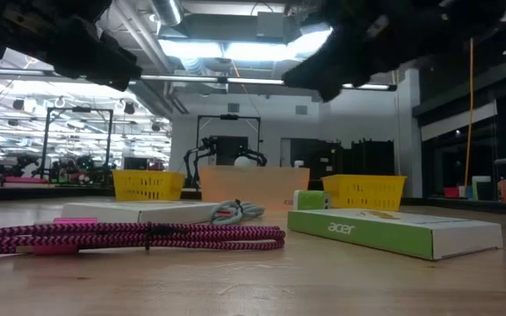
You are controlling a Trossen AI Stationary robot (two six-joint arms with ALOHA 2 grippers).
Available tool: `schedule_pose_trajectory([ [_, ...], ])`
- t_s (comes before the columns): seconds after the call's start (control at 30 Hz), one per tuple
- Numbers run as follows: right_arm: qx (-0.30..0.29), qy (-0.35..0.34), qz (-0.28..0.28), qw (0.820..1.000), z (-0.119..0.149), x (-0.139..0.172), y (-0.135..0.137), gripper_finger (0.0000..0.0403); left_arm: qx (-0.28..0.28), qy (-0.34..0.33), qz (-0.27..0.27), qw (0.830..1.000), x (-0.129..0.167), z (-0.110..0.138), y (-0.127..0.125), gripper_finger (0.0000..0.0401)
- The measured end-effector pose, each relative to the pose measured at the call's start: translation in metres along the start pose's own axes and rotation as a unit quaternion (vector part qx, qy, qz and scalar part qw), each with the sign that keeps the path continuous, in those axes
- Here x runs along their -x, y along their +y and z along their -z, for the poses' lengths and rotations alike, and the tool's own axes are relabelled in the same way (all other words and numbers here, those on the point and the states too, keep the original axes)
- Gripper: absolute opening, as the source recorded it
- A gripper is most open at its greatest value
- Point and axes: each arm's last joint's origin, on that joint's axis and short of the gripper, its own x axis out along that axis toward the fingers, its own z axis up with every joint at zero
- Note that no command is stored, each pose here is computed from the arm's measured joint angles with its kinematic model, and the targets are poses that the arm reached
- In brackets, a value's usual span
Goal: Pick and place items into bin
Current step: Put the left card reader box into the orange bin
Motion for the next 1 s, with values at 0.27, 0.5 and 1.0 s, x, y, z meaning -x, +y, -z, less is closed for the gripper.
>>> schedule_pose_trajectory([
  [0.27, -0.002, 0.057, -0.022, 0.998, -0.013, -0.046, 0.000, 0.0000, 0.034, 0.058, -0.001, 0.998, 0.000, 0.011, 0.000, 0.0002],
  [0.5, -0.007, 0.104, -0.045, 0.994, -0.019, -0.076, 0.000, 0.0000, 0.054, 0.094, 0.003, 0.994, -0.004, 0.019, -0.003, 0.0002],
  [1.0, -0.008, 0.121, -0.096, 0.988, -0.010, -0.092, 0.012, 0.0000, 0.062, 0.162, 0.011, 0.985, -0.033, 0.044, -0.018, 0.0002],
])
